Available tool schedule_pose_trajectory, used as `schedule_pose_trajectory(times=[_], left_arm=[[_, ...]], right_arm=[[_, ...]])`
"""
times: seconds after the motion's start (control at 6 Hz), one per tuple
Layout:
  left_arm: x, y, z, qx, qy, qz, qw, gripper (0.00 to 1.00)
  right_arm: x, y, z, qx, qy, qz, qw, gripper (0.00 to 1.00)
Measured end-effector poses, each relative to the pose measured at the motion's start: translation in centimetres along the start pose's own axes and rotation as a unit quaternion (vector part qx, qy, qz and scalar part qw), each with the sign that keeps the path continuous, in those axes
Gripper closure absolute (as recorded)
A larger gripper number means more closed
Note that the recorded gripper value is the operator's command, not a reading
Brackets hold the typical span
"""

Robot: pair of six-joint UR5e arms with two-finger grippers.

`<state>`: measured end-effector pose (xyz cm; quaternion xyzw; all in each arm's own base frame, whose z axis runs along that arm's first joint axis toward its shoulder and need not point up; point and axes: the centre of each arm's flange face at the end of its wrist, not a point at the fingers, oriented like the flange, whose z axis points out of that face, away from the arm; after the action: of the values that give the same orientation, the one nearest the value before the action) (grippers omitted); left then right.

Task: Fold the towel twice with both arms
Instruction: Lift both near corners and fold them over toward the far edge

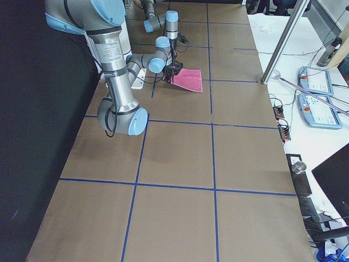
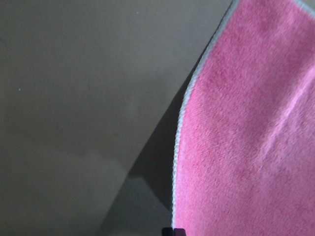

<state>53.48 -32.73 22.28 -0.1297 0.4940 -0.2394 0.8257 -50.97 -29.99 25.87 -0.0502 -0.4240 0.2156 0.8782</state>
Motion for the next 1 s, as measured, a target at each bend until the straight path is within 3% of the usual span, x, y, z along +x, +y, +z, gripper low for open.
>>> schedule_pose_trajectory(times=[0.33, 1.0], left_arm=[[0.6, -0.9, -1.2, 0.006, 0.012, -0.007, 0.9999, 1.0], [4.7, -6.9, -1.2, 0.058, 0.028, -0.03, 0.9975, 1.0]], right_arm=[[0.1, 0.0, -0.7, -0.001, -0.005, -0.001, 1.0, 0.99], [-4.8, -9.3, -0.2, 0.049, -0.008, 0.046, 0.9977, 1.0]])
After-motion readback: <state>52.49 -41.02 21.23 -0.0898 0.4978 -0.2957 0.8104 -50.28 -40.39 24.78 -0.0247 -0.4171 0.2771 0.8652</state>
